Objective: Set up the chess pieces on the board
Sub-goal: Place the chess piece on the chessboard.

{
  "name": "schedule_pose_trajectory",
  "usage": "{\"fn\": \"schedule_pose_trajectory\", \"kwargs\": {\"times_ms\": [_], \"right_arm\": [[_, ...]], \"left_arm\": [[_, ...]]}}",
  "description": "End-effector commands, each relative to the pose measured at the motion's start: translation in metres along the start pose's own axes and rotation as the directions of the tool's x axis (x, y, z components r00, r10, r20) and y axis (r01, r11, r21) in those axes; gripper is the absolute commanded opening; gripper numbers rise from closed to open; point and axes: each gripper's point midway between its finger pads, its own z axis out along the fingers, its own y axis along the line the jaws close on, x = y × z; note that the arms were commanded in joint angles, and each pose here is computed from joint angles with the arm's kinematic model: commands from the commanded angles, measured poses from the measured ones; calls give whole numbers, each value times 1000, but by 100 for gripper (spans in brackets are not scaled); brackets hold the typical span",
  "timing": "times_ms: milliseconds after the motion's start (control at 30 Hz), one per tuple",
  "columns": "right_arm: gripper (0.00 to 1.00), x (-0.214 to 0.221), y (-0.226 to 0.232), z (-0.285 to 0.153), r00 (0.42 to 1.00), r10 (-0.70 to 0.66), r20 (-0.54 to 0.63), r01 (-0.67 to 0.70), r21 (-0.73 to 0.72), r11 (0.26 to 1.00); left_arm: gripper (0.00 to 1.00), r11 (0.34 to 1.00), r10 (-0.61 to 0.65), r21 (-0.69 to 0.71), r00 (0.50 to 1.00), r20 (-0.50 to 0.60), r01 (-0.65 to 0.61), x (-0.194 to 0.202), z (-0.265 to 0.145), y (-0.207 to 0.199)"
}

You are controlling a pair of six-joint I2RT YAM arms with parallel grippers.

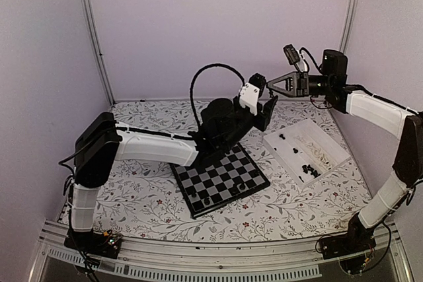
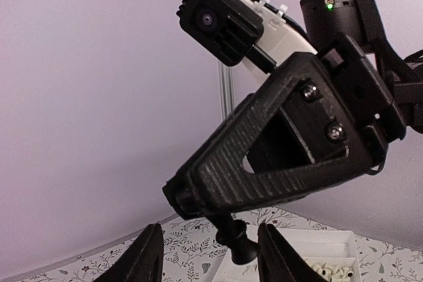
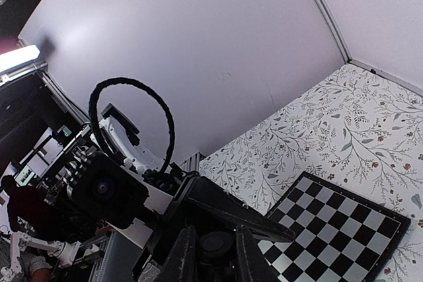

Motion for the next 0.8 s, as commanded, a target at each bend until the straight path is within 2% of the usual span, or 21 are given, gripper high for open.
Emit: {"fn": "schedule_pose_trajectory", "kwargs": {"times_ms": [0, 233, 567, 633, 767], "right_arm": [[9, -3, 13, -1, 1000, -22, 4, 22, -25, 999], [10, 0, 10, -1, 1000, -17, 3, 17, -22, 1000], [13, 8, 6, -1, 1000, -10, 0, 10, -14, 1000], [21, 9, 6, -1, 1000, -15, -3, 15, -16, 1000], [49, -2, 8, -21, 1000, 1, -28, -1, -10, 1000]], "left_arm": [[49, 999, -45, 6, 999, 8, 45, -5, 7, -7], [43, 996, -79, 32, 997, -6, 79, -1, 7, -5], [16, 989, -142, 43, 989, -35, 143, 3, 7, 14], [12, 989, -134, 57, 990, -46, 137, 5, 3, 16], [7, 988, -83, 123, 990, -112, 97, 4, -11, 15]]}}
